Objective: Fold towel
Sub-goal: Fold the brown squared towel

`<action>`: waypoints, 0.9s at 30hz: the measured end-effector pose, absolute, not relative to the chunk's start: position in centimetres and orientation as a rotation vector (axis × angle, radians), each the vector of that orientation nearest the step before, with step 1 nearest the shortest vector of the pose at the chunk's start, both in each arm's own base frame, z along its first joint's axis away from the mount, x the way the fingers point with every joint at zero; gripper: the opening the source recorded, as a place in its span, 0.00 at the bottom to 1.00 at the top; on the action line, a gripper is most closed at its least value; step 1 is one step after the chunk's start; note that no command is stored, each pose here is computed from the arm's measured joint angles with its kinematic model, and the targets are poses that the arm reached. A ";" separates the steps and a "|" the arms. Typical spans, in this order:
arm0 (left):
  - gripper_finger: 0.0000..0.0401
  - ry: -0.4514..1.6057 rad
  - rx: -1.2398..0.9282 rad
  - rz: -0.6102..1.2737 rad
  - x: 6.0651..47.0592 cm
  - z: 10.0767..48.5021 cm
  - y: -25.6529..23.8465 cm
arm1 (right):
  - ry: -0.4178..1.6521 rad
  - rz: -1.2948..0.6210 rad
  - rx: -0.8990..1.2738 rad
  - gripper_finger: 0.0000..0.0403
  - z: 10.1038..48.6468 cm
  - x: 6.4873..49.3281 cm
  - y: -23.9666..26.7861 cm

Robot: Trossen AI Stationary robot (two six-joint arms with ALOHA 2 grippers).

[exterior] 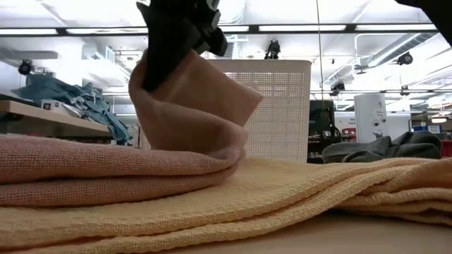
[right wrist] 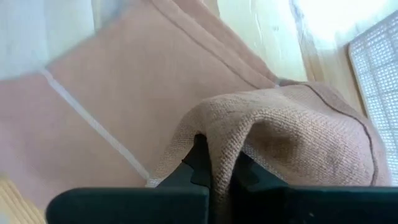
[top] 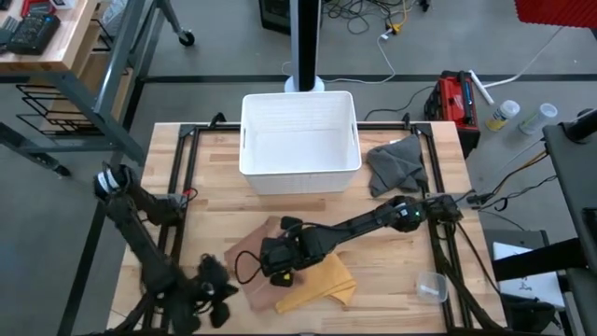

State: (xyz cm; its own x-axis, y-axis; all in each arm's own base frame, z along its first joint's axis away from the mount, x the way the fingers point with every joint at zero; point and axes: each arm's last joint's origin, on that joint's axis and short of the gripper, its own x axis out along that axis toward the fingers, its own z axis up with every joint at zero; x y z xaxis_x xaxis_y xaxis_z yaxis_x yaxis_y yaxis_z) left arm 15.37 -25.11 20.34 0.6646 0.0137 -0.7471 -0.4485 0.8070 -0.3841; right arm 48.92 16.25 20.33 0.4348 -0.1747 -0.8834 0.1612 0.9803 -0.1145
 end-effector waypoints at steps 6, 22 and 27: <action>0.00 0.951 -0.588 0.372 13.3 15.7 -26.4 | 1.033 -0.174 0.030 0.00 20.6 49.6 16.6; 0.00 0.840 -0.579 0.472 13.4 13.4 -26.5 | 0.909 -0.071 0.158 0.04 18.7 51.6 18.1; 0.00 0.836 -0.585 0.478 13.4 13.4 -26.5 | 0.976 -0.032 0.162 0.16 16.4 51.6 18.7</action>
